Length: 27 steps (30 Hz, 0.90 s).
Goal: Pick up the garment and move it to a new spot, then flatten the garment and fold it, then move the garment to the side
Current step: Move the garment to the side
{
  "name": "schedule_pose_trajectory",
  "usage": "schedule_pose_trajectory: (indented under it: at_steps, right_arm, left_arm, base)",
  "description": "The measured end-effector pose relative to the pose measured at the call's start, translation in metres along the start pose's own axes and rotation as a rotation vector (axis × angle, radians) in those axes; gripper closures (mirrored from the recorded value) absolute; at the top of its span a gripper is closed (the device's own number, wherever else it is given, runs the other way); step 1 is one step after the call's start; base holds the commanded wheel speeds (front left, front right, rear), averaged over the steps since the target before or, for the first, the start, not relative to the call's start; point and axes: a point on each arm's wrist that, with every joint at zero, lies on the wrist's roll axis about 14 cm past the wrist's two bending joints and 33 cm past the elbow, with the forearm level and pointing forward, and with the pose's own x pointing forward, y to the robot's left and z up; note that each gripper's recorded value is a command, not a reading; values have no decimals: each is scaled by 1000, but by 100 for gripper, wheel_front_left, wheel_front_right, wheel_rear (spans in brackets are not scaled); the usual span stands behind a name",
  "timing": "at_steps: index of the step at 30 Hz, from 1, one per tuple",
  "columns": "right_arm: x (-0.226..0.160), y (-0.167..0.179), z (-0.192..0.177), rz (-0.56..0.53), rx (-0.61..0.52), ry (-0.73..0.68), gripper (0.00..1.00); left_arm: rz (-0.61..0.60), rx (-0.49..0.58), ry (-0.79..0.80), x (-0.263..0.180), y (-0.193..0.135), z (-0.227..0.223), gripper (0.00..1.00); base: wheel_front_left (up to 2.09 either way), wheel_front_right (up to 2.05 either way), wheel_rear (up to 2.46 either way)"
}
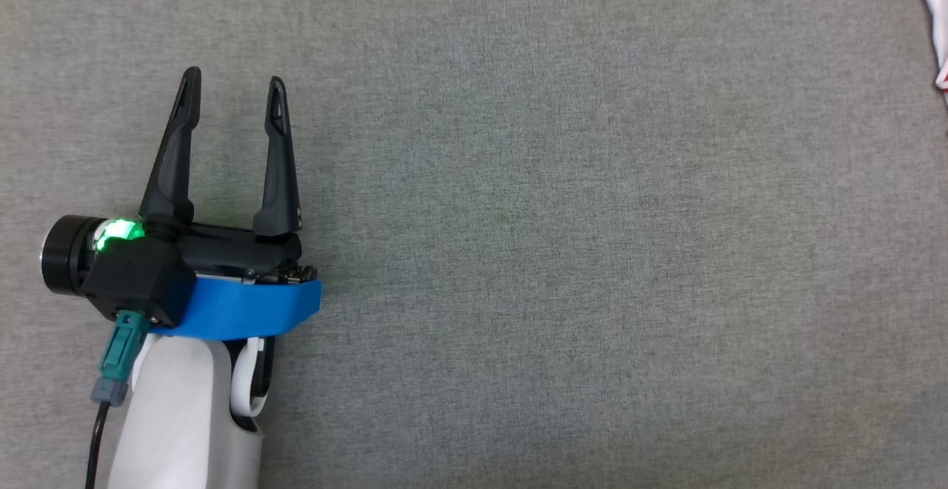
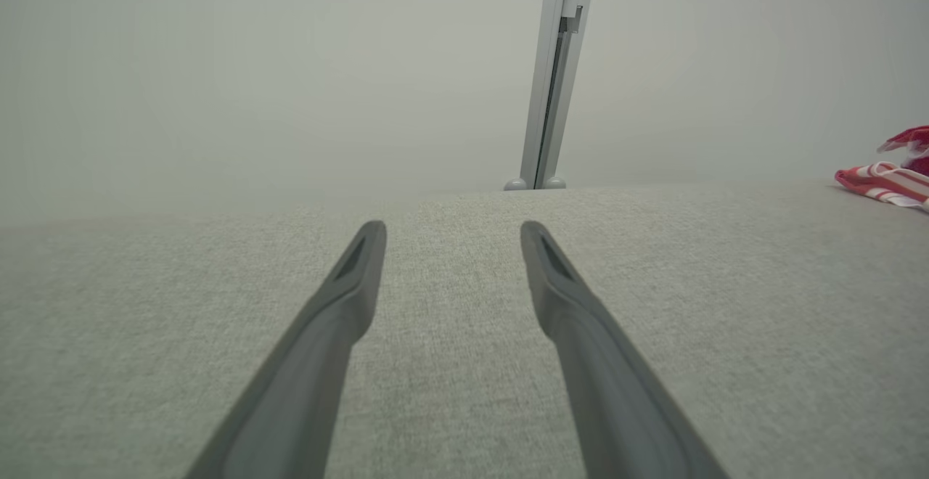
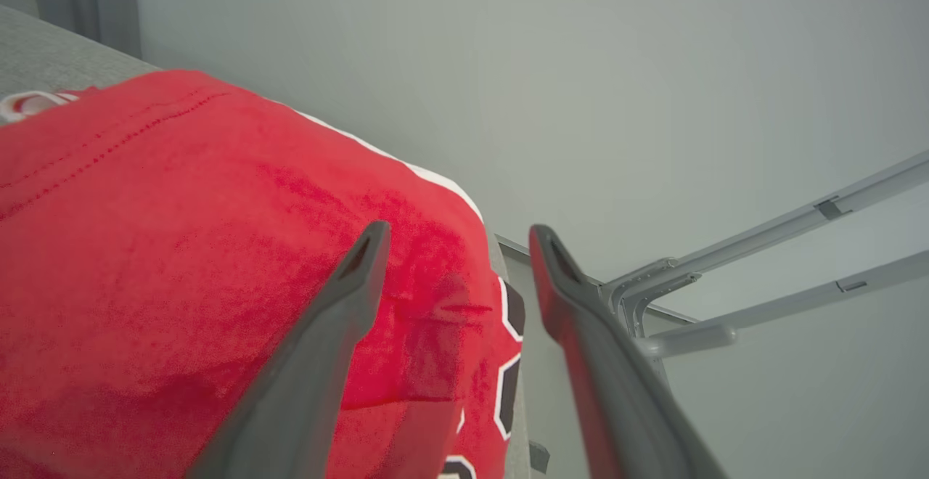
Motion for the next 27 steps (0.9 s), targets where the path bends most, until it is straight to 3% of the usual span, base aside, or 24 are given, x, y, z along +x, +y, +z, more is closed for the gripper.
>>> schedule_pose_trajectory:
  at_steps: [6,13,21,27]
  right_arm:
    - [-12,-23,31,-63,20,-92,0]
    - [-42,-9,117,-25,133,-348,0]
    - [-104,66,171,136,241,-556,0]
    - [-159,118,177,233,324,-628,0]
  left_arm:
    - [17,9,-47,-8,3,28,0]
    - [59,11,-78,-39,9,58,0]
    - [112,8,-100,-83,15,81,0]
    - [143,0,-111,-116,16,90,0]
  base:
    - [0,0,0]
    - [0,0,0]
    - [0,0,0]
    - [0,0,0]
